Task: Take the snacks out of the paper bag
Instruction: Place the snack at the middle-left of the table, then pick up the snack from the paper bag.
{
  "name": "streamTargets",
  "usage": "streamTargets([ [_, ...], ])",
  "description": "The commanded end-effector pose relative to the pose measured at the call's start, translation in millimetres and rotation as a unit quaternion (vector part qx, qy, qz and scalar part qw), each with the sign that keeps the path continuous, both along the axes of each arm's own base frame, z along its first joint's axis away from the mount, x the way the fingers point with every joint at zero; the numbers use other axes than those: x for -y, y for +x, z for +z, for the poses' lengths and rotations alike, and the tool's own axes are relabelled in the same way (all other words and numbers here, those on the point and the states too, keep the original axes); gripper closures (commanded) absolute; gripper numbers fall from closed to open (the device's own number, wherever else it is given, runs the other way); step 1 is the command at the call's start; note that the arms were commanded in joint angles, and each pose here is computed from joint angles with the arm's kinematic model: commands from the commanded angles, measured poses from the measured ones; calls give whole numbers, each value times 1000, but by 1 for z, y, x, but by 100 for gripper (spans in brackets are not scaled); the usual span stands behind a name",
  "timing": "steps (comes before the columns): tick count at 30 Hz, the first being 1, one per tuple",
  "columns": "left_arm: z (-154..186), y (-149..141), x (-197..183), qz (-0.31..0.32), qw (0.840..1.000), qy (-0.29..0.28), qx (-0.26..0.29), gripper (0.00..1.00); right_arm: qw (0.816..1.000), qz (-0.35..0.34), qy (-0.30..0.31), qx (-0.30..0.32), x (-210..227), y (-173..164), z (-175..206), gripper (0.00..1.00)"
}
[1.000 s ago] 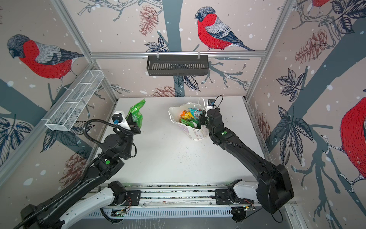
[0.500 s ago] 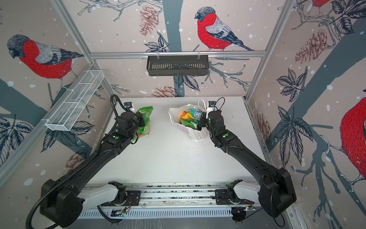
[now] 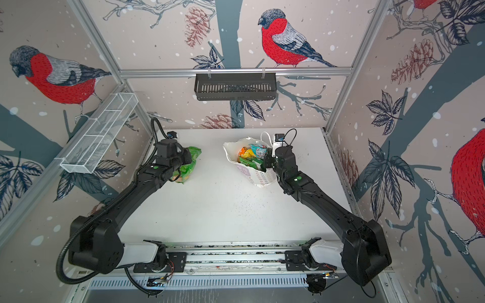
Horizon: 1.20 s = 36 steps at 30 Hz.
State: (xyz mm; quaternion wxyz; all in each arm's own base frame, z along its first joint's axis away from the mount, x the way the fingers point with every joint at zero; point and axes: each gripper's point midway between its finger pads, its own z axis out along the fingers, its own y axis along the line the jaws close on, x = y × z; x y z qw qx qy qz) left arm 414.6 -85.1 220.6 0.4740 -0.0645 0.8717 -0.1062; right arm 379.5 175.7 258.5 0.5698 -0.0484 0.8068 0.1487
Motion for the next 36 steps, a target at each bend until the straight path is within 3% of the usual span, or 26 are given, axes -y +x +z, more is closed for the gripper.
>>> streamTargets([
  [1, 3, -2, 10, -32, 999, -10, -5, 34, 1000, 12, -8, -5, -3, -1, -3, 100],
  [6, 28, -8, 15, -47, 998, -21, 31, 2, 1000, 10, -9, -4, -3, -1, -3, 100],
  [20, 76, -27, 42, -115, 988, -72, 74, 3, 1000, 12, -7, -3, -4, -1, -1, 100],
  [31, 135, -54, 98, -192, 972, -64, 117, 5, 1000, 17, -3, -7, -5, -2, -3, 100],
  [36, 146, -55, 130, -229, 966, -47, 109, 10, 1000, 17, -3, -9, -5, -2, -5, 100],
])
